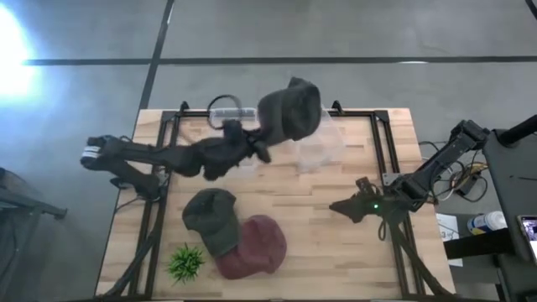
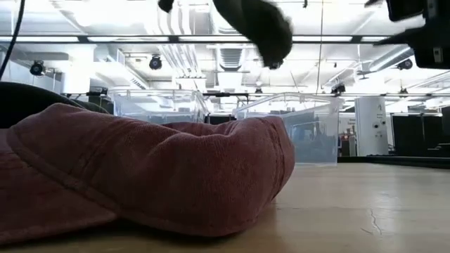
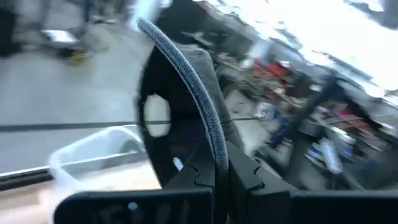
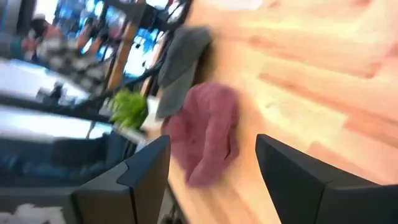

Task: Pick & Place hat
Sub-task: Put the right black cap into the right transparent bin, then put the black cap into the right transparent bin

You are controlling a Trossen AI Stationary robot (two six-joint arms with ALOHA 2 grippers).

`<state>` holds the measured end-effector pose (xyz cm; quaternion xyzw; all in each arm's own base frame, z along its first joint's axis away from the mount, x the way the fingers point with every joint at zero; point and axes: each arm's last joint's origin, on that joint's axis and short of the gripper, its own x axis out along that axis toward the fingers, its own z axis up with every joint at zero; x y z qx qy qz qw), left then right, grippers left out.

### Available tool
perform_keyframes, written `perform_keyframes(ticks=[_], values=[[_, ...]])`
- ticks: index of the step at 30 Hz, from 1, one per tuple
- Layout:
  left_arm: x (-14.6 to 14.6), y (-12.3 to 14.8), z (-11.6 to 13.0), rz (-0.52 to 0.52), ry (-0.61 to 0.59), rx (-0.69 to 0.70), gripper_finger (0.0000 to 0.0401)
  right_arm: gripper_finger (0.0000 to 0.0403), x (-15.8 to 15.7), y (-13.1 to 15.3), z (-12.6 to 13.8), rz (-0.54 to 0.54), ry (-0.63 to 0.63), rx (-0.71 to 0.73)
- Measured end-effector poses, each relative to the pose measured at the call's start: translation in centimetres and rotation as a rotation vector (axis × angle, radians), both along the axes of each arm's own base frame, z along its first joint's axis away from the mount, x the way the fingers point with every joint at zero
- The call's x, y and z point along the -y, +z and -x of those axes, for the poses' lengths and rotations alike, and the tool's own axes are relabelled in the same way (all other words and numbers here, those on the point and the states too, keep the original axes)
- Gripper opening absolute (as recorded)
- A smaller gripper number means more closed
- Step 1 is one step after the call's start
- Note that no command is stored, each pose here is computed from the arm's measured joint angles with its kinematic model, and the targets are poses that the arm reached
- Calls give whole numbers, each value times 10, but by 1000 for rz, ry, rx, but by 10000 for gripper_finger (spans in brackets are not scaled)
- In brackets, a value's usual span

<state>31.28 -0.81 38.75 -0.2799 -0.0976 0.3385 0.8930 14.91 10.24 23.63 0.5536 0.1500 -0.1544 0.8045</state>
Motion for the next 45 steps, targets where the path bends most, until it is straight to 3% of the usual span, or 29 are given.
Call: perform_keyframes(ticks=[4,8,13,17,21,26,30,33,36,39,45], values=[[-24,-8,-30,97,70,-140,6,233,2,-6,1,-66,-65,-21],[-43,-21,-68,205,46,-239,9,233,3,-7,1,-81,-79,-23],[-64,-33,-108,159,124,-327,29,233,3,-7,1,-64,-83,-21],[-80,-41,-134,187,-1,-369,52,233,3,-7,1,-45,-78,-22],[-79,-47,-143,183,-36,-481,86,233,3,-7,1,-27,-70,-24],[-54,-23,-117,84,-192,-687,125,233,3,-7,1,-24,-57,-30],[-2,-3,-78,-41,-430,-880,132,233,1,-11,-1,-23,-33,-60],[38,-6,-48,-34,-553,-1009,132,233,-1,-17,-5,-22,-9,-105],[72,-17,-18,27,-620,-1135,132,233,-4,-26,-11,-36,24,-171],[98,-36,8,101,-609,-1250,132,233,-7,-36,-19,-46,58,-231],[126,-93,45,200,-579,-1519,133,233,-14,-50,-42,-117,101,-233]])
